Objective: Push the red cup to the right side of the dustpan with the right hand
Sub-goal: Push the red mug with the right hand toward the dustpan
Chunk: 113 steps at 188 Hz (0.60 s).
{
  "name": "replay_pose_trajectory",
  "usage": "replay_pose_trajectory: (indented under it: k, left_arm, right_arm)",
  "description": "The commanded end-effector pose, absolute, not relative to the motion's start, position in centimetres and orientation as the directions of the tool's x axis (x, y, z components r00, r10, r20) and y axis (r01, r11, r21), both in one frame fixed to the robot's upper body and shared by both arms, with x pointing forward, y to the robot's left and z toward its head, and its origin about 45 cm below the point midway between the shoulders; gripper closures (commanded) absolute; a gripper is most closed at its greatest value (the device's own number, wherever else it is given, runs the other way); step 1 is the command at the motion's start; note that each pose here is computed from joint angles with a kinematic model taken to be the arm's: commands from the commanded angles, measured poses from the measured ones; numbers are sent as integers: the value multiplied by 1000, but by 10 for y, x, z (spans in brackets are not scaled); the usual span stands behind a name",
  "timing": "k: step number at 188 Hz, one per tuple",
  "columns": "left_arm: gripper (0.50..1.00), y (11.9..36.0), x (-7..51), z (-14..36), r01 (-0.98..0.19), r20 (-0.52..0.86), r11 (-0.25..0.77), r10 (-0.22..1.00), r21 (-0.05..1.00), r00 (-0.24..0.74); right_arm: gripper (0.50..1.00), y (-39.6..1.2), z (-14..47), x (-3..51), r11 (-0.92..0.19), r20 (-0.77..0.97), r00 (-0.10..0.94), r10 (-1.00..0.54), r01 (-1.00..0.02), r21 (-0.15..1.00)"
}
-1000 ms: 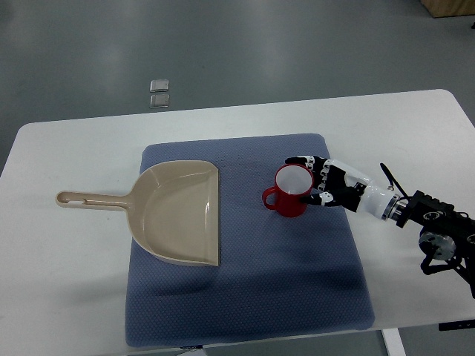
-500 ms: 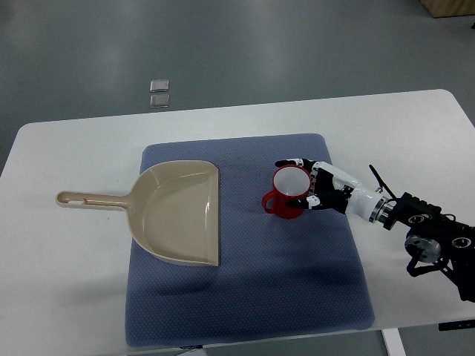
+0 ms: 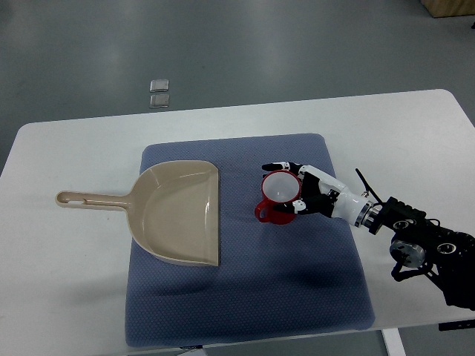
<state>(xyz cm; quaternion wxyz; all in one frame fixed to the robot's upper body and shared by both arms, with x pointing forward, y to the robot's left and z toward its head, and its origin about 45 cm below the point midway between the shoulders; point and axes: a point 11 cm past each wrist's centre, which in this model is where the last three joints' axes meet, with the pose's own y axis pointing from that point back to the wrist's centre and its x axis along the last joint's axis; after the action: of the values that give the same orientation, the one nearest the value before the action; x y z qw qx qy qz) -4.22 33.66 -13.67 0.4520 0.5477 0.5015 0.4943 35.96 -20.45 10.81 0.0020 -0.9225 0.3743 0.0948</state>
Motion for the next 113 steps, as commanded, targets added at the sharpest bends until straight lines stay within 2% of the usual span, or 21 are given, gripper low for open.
replay_pose_trajectory:
  k: [1, 113]
  left_arm:
    - [500, 337, -42, -137, 102, 88, -88, 996, 991, 9]
    - [500, 337, -42, -137, 104, 89, -90, 996, 991, 9]
  right_arm:
    - [566, -203, 107, 358, -721, -181, 703, -688, -689, 67]
    - [566, -173, 109, 350, -755, -209, 734, -646, -656, 29]
